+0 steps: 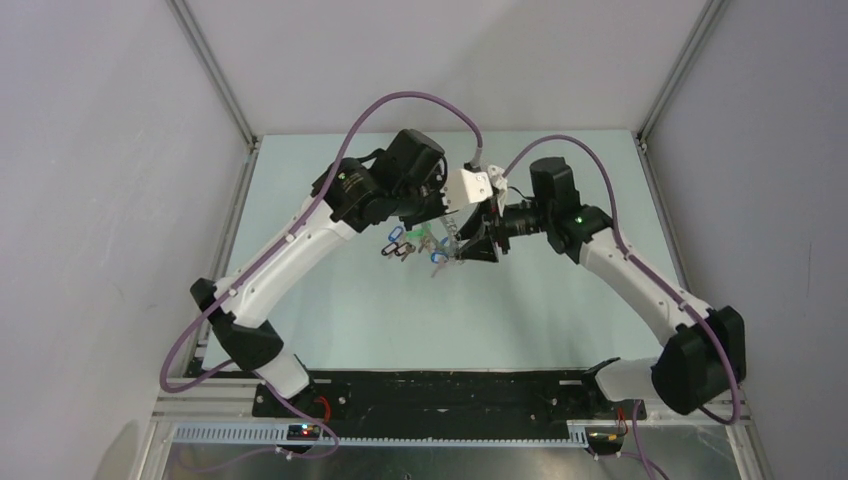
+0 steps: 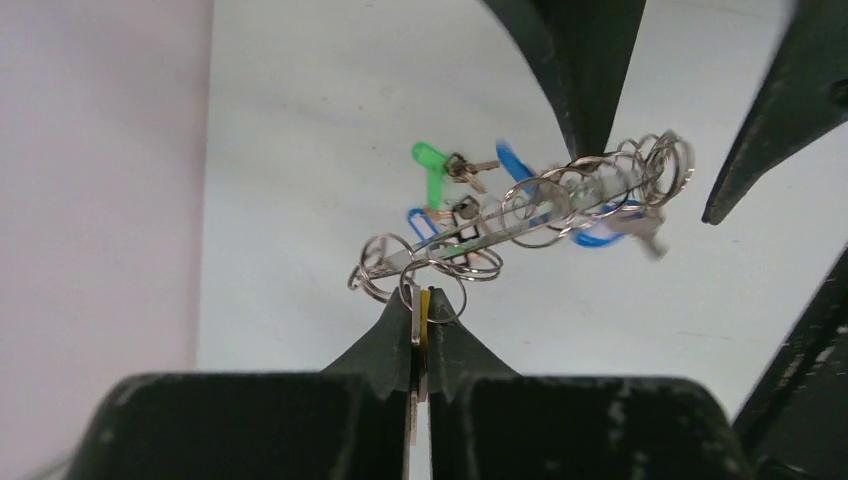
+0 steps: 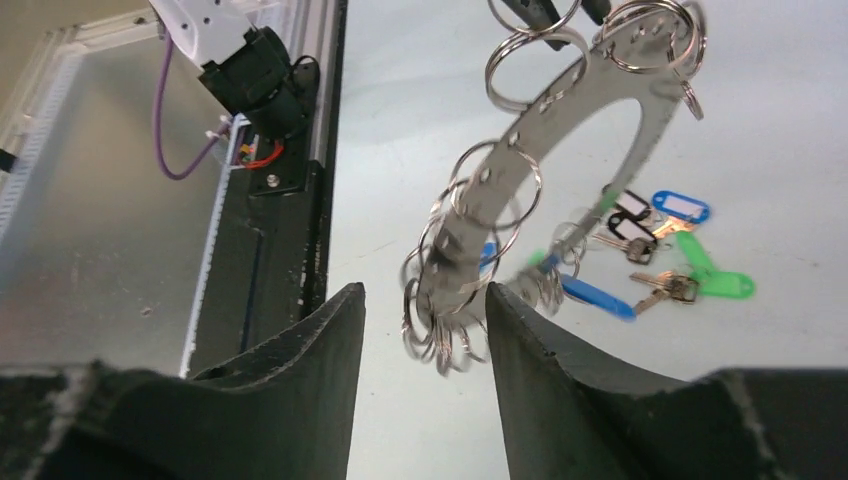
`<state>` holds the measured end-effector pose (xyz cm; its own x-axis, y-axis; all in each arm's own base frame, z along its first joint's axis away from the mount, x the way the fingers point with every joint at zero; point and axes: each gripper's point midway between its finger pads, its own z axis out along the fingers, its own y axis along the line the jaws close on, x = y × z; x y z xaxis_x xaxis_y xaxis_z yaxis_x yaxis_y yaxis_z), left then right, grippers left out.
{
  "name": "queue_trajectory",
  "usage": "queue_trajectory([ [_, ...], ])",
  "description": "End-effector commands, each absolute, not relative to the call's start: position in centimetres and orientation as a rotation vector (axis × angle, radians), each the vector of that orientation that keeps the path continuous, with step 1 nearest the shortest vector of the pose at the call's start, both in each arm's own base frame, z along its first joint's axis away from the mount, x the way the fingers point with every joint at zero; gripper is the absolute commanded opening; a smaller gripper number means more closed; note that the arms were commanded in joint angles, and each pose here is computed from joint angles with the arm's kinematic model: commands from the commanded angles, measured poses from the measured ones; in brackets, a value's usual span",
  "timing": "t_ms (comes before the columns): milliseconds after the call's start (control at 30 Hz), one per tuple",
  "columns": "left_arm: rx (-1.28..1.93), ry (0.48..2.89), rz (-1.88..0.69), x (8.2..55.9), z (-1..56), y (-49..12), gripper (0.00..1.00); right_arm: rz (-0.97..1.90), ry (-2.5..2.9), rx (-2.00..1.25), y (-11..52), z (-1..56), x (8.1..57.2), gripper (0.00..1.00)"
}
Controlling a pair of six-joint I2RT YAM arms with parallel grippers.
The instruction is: Remove the keys from the keyring
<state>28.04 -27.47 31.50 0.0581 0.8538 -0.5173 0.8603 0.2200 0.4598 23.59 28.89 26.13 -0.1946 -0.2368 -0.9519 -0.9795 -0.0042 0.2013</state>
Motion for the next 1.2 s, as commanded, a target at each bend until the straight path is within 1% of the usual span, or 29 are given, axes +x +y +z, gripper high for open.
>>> queue_trajectory([
  [0, 1.370, 1.834, -0.125, 26.6, 33.6, -26.8, 0.00, 1.083, 1.361, -1.242, 28.6, 29.9, 24.2, 0.55],
  [100, 1.320, 1.924, -0.180, 25.7, 32.7, -26.6, 0.00, 1.009, 1.333, -1.197, 28.3, 30.3, 24.5, 0.57],
  [133, 1.318, 1.954, -0.185, 25.4, 32.3, -26.4, 0.00, 1.008, 1.340, -1.190, 28.4, 30.1, 24.5, 0.63],
  [167, 1.303, 1.980, -0.205, 25.1, 32.1, -26.5, 0.00, 0.992, 1.321, -1.172, 28.4, 30.5, 24.7, 0.66],
  [200, 1.299, 2.009, -0.214, 24.9, 31.7, -26.4, 0.00, 0.991, 1.315, -1.167, 28.5, 30.5, 24.7, 0.71],
  [233, 1.300, 2.019, -0.225, 24.7, 31.6, -26.5, 0.00, 0.992, 1.305, -1.157, 28.6, 30.7, 24.7, 0.74],
  [267, 1.300, 2.034, -0.233, 24.5, 31.3, -26.5, 0.00, 0.998, 1.299, -1.157, 28.7, 30.8, 24.5, 0.79],
  [333, 1.306, 2.041, -0.255, 24.2, 31.2, -26.6, 0.00, 1.001, 1.284, -1.143, 29.0, 31.0, 24.4, 0.82],
  [400, 1.314, 2.038, -0.264, 24.0, 31.2, -26.6, 0.00, 0.991, 1.240, -1.131, 29.3, 31.4, 24.3, 0.83],
  [500, 1.326, 2.027, -0.305, 23.6, 31.5, -27.0, 0.03, 0.983, 1.200, -1.127, 29.9, 31.8, 23.9, 0.82],
  [600, 1.330, 2.013, -0.330, 23.3, 31.9, -27.2, 0.06, 0.978, 1.189, -1.137, 30.7, 31.5, 23.7, 0.79],
  [667, 1.333, 1.999, -0.346, 23.2, 32.3, -27.4, 0.07, 0.983, 1.192, -1.144, 31.1, 31.2, 23.8, 0.76],
  [700, 1.330, 1.992, -0.351, 23.2, 32.5, -27.4, 0.05, 0.996, 1.200, -1.149, 31.3, 30.8, 23.8, 0.67],
  [733, 1.331, 1.988, -0.356, 23.1, 32.6, -27.4, 0.01, 1.005, 1.209, -1.154, 31.4, 30.4, 23.9, 0.61],
  [767, 1.328, 1.981, -0.363, 23.1, 32.9, -27.5, 0.01, 1.014, 1.216, -1.159, 31.5, 30.2, 23.9, 0.44],
  [800, 1.330, 1.978, -0.376, 23.0, 33.0, -27.5, 0.00, 1.020, 1.235, -1.162, 31.6, 29.7, 24.1, 0.35],
  [833, 1.327, 1.973, -0.383, 23.0, 33.2, -27.5, 0.00, 1.023, 1.246, -1.163, 31.6, 29.5, 24.2, 0.19],
  [900, 1.328, 1.970, -0.385, 23.0, 33.3, -27.6, 0.00, 1.028, 1.264, -1.168, 31.6, 29.1, 24.4, 0.01],
  [1133, 1.318, 1.978, -0.397, 23.2, 33.2, -27.4, 0.00, 1.042, 1.279, -1.156, 30.9, 29.4, 24.3, 0.00],
  [1167, 1.317, 1.978, -0.400, 23.3, 33.3, -27.4, 0.00, 1.045, 1.281, -1.152, 30.9, 29.5, 24.3, 0.12],
])
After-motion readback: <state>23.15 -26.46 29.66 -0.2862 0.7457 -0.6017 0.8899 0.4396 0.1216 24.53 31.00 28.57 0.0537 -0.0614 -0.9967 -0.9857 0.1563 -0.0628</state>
